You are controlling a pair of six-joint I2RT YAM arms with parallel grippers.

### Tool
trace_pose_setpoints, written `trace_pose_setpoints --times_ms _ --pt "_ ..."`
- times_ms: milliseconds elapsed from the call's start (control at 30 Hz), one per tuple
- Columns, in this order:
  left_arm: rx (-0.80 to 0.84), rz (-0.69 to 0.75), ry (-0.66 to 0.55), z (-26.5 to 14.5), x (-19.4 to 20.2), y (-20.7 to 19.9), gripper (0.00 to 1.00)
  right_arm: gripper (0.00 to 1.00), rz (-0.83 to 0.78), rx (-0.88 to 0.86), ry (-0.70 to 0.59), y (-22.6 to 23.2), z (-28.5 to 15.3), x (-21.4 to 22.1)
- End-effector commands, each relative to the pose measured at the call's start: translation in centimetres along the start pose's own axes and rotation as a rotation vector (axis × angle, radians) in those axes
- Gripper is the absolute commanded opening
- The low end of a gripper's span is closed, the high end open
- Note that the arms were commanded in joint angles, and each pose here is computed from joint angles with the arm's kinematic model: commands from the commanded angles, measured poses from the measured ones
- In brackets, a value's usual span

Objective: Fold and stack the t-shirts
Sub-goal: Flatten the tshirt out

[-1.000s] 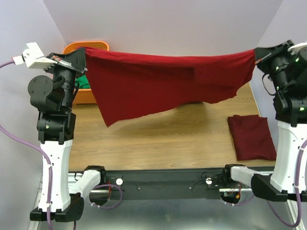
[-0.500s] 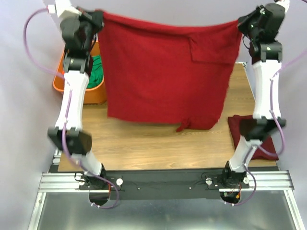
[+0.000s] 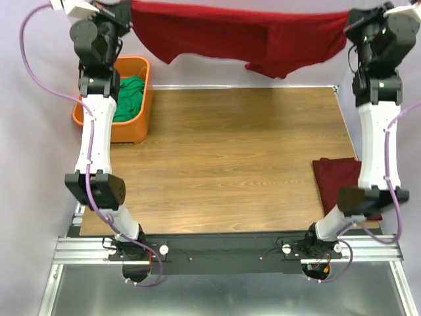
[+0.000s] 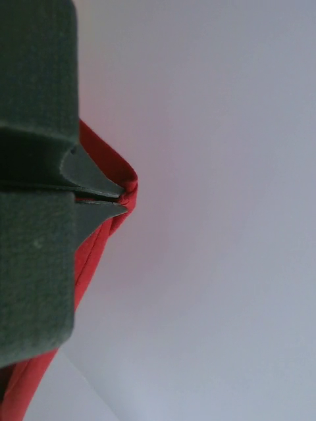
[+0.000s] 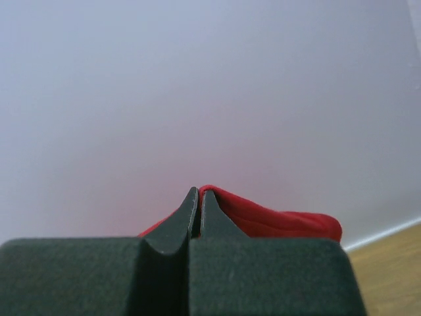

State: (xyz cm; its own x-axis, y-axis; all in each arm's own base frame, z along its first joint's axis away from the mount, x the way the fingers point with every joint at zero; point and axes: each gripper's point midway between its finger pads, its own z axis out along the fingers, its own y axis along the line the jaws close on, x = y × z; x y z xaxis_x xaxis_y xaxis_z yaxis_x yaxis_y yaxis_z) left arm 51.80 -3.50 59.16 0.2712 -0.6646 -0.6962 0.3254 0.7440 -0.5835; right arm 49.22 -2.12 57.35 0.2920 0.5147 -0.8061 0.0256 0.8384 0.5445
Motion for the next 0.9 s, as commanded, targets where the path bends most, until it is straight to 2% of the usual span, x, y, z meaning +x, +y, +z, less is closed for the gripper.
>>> trace_pose_setpoints --times_ms 0,33,67,100,167,200,233,300,333,433,467,533,567,733,867 --pt "-0.03 -0.036 0.05 -1.9 2.3 2.1 0.0 0.01 0.002 0.079 0.079 -3.8 -1.2 4.3" --pt "-0.099 -0.061 0.121 -3.0 6.1 5.3 0.0 0.01 0.008 0.098 0.118 -4.8 -1.6 6.0" --pt "-0.076 -0.074 0.102 -4.1 5.6 4.5 0.0 0.01 0.002 0.14 0.198 -6.9 -2.2 9.6" --pt "-0.094 -0.089 0.116 -4.9 6.6 5.4 0.0 0.01 0.007 0.141 0.231 -7.3 -3.4 10.7" --pt "-0.174 -0.128 0.17 -7.4 9.8 8.2 0.0 0.01 0.024 0.168 0.299 -8.8 -5.0 13.5" --pt "-0.233 -0.149 0.221 -9.0 12.5 10.4 0.0 0.01 0.043 0.21 0.384 -10.9 -7.1 17.1" --pt "-0.221 -0.148 0.208 -9.1 11.8 9.8 0.0 0.01 0.049 0.223 0.419 -11.7 -8.1 18.4" --pt "-0.298 -0.18 0.265 -12.1 15.1 12.0 0.0 0.01 0.063 0.305 0.539 -15.2 -11.5 23.8" --pt "-0.356 -0.187 0.317 -14.3 17.9 13.9 0.0 0.01 0.071 0.33 0.562 -16.1 -12.8 24.8" --pt "-0.432 -0.203 0.371 -17.8 21.1 15.5 0.0 0.01 0.114 0.393 0.68 -18.6 -16.5 29.4" --pt "-0.499 -0.21 0.425 -20.6 23.4 17.3 0.0 0.01 0.124 0.434 0.754 -20.1 -18.6 32.1" --pt "-0.578 -0.223 0.44 -23.0 24.9 19.2 0.0 0.01 0.168 0.44 0.859 -20.7 -21.0 34.9" --pt "-0.639 -0.22 0.483 -25.6 26.6 20.7 0.0 0.01 0.171 0.471 0.917 -21.8 -22.9 36.7" --pt "-0.822 -0.167 0.547 -32.4 28.7 24.2 0.0 0.01 0.17 0.552 1.019 -24.2 -28.0 39.5" --pt "-0.859 -0.156 0.561 -35.4 28.7 24.4 0.0 0.01 0.161 0.606 1.042 -25.0 -30.5 39.4"
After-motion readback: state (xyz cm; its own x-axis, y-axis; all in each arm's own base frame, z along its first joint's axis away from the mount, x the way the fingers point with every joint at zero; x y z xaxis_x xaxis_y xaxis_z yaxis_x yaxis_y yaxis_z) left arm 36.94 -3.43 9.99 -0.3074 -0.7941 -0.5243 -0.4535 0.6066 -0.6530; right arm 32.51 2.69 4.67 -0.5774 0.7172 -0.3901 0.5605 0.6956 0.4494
